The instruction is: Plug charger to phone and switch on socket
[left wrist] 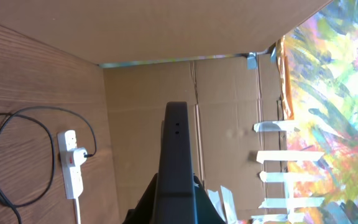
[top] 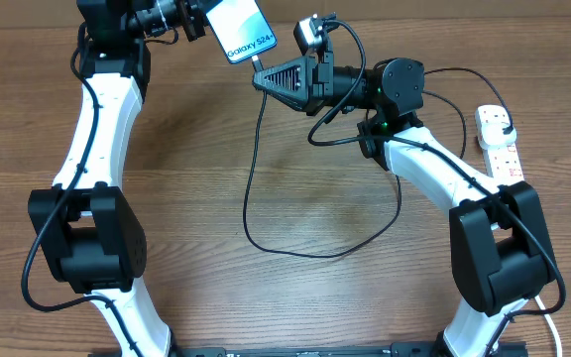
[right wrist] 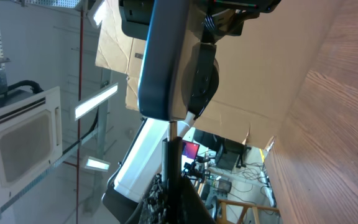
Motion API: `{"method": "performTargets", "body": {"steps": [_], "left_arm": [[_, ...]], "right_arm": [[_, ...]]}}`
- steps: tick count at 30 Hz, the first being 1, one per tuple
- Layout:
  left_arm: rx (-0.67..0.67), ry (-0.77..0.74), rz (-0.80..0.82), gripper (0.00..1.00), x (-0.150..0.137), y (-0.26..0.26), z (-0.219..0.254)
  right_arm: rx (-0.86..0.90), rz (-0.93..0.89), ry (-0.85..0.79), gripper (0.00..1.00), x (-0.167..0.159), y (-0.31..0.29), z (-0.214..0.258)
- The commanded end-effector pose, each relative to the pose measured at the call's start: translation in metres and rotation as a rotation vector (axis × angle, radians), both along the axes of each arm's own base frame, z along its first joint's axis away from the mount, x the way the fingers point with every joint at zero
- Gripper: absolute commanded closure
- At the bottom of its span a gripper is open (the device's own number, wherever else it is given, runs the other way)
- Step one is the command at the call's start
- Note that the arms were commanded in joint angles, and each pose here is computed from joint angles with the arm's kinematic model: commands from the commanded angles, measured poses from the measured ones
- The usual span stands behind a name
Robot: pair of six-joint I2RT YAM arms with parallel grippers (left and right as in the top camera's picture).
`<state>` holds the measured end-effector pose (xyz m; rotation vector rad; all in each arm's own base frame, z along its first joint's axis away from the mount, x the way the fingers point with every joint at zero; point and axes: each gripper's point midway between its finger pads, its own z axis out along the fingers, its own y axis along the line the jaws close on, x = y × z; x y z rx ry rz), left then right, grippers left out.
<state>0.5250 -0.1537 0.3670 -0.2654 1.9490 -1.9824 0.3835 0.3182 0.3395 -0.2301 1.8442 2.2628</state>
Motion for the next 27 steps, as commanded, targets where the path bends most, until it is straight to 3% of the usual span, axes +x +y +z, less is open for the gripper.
{"method": "performTargets", "body": {"steps": [1,27], "left_arm": [[0.011,-0.067,-0.043,0.96,-0.0122,-0.0097,0.0168],[0.012,-0.067,-0.044,0.96,-0.0124,-0.0075,0.0167]], "right_arm": [[0.040,-0.048,-0.034,0.96,0.0025,-0.0046,0.0225],[0.043,-0.068,-0.033,0.96,0.0078,-0.0102,0.0231]]}}
